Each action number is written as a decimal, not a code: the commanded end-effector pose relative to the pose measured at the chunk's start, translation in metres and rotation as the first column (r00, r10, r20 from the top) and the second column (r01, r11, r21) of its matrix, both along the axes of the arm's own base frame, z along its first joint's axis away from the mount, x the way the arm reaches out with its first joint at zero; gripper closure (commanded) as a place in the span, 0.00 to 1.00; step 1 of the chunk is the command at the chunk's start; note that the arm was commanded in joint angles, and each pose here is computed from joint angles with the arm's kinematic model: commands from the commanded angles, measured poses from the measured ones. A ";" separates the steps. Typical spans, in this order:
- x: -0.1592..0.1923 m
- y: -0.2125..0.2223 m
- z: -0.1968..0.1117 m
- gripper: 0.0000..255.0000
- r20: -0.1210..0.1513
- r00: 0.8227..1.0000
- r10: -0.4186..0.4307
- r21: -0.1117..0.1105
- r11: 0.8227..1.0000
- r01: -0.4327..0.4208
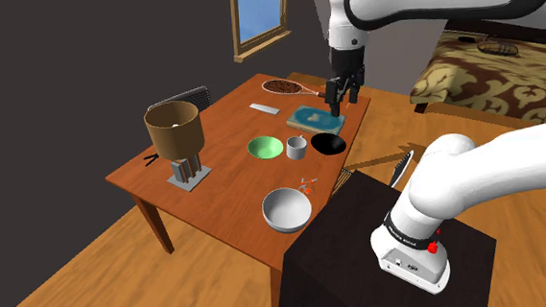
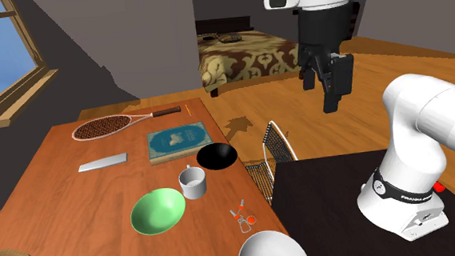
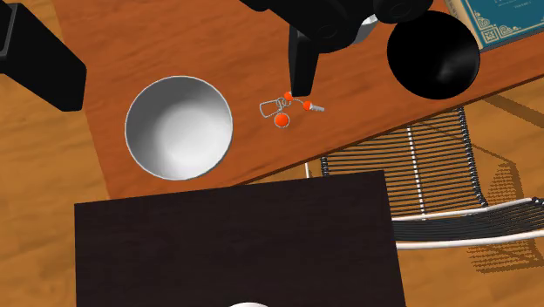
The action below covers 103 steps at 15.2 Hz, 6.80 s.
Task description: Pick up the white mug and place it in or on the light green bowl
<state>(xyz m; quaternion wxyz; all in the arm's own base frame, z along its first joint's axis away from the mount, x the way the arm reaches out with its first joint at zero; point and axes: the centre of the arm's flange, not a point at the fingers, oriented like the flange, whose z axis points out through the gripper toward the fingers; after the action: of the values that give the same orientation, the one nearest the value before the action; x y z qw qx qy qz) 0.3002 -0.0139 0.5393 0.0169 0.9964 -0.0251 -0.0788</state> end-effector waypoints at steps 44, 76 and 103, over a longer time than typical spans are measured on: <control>0.279 -0.201 -0.412 0.00 0.135 0.986 0.098 -0.016 0.995 -0.097; 0.278 -0.203 -0.404 1.00 0.135 0.986 0.098 -0.016 0.995 -0.097; 0.402 -0.111 -0.314 1.00 0.135 0.986 0.098 -0.016 0.995 -0.097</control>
<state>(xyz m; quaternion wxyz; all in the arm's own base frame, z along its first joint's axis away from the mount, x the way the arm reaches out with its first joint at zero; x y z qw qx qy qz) 0.6943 -0.1324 0.2218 0.0237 0.9994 0.0228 -0.0097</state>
